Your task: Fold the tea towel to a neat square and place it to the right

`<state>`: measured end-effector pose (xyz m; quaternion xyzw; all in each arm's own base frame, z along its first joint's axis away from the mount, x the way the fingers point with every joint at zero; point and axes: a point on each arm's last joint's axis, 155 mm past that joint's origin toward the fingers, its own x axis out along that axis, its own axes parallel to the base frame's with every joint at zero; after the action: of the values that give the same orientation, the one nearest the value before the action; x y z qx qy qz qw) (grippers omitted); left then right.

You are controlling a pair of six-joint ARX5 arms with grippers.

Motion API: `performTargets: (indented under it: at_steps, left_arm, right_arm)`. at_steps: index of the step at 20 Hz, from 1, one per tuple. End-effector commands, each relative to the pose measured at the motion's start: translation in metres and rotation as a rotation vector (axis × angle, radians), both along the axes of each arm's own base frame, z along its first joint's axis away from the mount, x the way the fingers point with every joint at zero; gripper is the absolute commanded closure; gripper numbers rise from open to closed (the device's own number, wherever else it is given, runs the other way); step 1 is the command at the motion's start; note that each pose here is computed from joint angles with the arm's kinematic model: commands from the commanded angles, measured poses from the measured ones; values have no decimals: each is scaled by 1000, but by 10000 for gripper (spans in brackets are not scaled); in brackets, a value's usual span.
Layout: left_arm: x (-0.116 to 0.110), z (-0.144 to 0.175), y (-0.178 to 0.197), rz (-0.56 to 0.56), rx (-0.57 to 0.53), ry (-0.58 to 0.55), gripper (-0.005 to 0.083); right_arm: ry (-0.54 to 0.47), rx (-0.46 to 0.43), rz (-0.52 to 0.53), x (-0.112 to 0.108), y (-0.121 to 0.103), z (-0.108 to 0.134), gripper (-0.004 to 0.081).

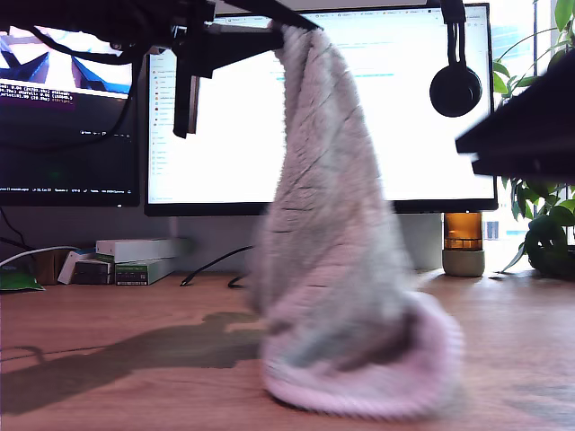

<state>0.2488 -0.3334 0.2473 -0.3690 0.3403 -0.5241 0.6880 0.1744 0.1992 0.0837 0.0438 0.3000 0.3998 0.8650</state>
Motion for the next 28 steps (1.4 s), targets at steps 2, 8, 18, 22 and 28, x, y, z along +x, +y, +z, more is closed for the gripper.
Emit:
performTargets:
  at_steps: [2, 8, 18, 22, 28]
  left_arm:
    - [-1, 5, 1, -5, 13, -45, 793]
    - [-2, -5, 1, -14, 51, -44, 793]
    - [-3, -5, 1, -19, 52, -52, 793]
    - [-3, -5, 1, -19, 53, -57, 793]
    - [-3, -5, 1, -20, 55, -70, 793]
  right_arm:
    - [165, -18, -10, -11, 1, -28, 517]
    - [344, -14, -55, -2, 18, -15, 506]
    - [659, -152, -130, 9, 45, -28, 506]
    - [714, -182, -151, 14, 52, -32, 505]
    - [748, -204, -164, 16, 62, -50, 505]
